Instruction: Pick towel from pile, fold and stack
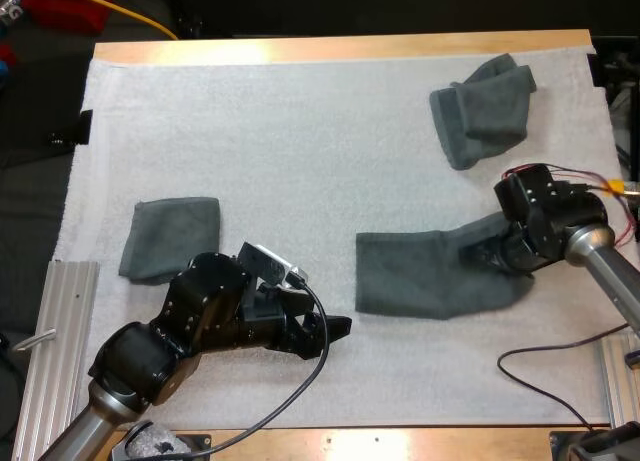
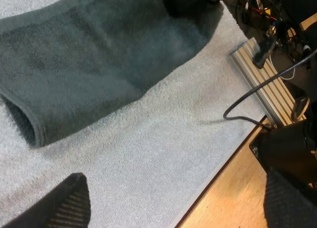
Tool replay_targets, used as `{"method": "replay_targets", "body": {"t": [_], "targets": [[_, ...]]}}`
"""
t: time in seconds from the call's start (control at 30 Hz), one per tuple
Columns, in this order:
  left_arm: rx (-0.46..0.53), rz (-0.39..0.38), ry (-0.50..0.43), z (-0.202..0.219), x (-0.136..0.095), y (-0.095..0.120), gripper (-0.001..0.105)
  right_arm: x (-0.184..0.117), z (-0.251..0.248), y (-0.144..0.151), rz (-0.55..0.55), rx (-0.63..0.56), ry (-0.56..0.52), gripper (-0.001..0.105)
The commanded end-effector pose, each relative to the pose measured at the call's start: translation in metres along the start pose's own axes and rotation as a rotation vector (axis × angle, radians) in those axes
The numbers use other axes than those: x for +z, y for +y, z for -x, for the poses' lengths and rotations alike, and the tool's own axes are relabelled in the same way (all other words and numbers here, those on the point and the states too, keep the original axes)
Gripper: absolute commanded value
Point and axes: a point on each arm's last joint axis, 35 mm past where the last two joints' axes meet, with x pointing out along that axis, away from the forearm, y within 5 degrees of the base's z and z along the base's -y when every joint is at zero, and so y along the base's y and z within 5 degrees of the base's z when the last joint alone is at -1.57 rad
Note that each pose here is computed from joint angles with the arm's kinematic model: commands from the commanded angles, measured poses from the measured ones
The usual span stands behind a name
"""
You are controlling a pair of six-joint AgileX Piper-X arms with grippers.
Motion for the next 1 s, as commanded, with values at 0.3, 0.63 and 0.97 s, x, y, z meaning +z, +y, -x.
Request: {"method": "replay_targets", "body": {"t": [0.3,0.63,0.97], "targets": [[-0.023,-0.008,-0.004,0.003,0.001,-0.004,0.07,0.008,0.002,0.041,-0.023,0.165,-0.074,0.002],[-0.054,-0.009,0.017,0.003,0.0,-0.005,0.07,0.019,-0.025,0.078,-0.031,0.246,-0.082,0.002],[-0.049,0.001,0.037,0.003,-0.002,-0.004,0.07,0.03,-0.05,0.091,-0.102,0.36,-0.071,0.002]]}}
